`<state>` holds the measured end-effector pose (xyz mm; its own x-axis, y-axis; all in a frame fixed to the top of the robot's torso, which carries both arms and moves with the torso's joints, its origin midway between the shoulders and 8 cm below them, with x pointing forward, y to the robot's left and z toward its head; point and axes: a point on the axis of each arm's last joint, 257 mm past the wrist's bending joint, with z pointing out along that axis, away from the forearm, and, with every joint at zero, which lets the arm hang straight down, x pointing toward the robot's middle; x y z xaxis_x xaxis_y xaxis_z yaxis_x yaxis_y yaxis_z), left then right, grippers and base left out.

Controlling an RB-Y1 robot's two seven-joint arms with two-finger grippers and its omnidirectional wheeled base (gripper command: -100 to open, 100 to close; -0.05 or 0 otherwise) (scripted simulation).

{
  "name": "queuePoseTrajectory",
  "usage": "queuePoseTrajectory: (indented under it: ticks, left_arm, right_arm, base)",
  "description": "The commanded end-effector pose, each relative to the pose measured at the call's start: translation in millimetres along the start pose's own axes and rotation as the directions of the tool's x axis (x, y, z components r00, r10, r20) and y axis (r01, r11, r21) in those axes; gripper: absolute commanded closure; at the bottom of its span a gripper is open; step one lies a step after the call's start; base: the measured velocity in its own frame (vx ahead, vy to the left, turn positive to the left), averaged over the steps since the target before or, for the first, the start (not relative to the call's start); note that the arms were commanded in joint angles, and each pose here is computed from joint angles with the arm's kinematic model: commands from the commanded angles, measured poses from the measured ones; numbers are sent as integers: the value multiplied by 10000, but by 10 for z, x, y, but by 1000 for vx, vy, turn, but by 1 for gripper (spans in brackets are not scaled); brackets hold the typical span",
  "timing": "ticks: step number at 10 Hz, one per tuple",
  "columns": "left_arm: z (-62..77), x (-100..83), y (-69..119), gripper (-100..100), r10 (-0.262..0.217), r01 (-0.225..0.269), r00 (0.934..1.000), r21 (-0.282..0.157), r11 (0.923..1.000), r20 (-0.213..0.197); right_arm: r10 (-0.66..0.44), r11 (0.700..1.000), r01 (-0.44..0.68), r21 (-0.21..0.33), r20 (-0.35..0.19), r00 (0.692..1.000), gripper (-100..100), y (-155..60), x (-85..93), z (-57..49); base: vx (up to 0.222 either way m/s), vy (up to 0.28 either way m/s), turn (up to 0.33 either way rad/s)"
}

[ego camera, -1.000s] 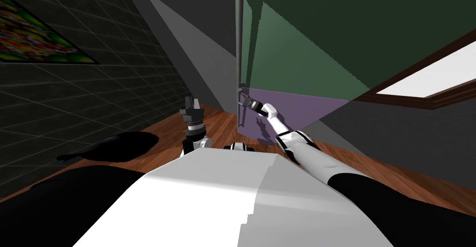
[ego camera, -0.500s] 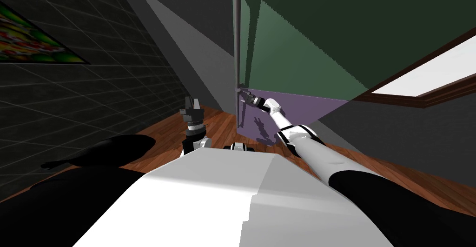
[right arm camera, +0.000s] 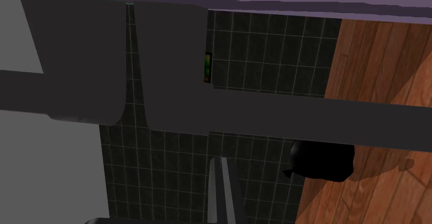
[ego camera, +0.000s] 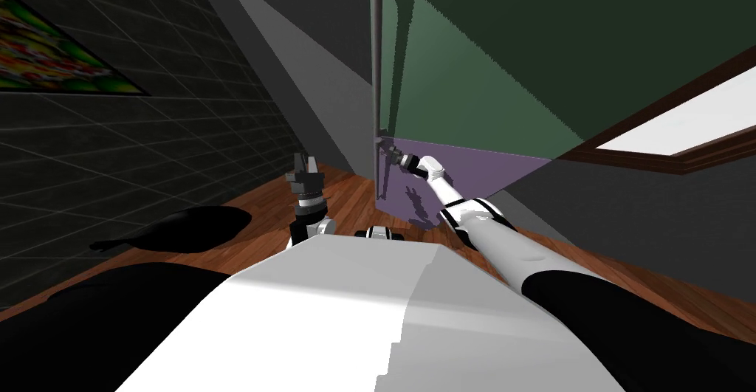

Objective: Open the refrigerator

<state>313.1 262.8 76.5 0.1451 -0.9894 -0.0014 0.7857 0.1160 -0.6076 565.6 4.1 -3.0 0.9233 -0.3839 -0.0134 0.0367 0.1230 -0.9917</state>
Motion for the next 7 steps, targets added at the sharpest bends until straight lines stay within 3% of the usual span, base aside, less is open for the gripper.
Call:
queuePoseTrajectory:
  ticks: [1, 3, 4, 6, 7]
  left_arm:
    - [0, 0, 1, 0, 0, 0, 10000, -1, 10000, 0]
    - [-1, 0, 0, 0, -1, 1, 10000, -2, 10000, 1]
    - [0, 0, 0, 0, -1, 1, 10000, -1, 10000, 2]
    - [0, 0, 0, 0, 0, 0, 10000, -1, 10000, 0]
    - [0, 0, 0, 0, 0, 0, 10000, -2, 10000, 0]
  right_arm:
    - [81, 10000, -81, -12, 542, 9985, 100, 17, -170, 27]
    - [159, 9999, -157, -29, 1149, 9932, 100, 17, -383, 78]
    - [240, 9997, -234, -56, 1754, 9842, 100, 17, -599, 118]
    - [322, 9995, -309, -92, 2354, 9714, 100, 18, -814, 147]
    - [296, 9996, -287, -76, 2133, 9765, 100, 5, -744, 122]
  base:
    - [-155, -100, 28]
    - [-118, -60, 65]
    - [-209, -130, 141]
    - [-248, -147, 117]
    - [-106, -60, 20]
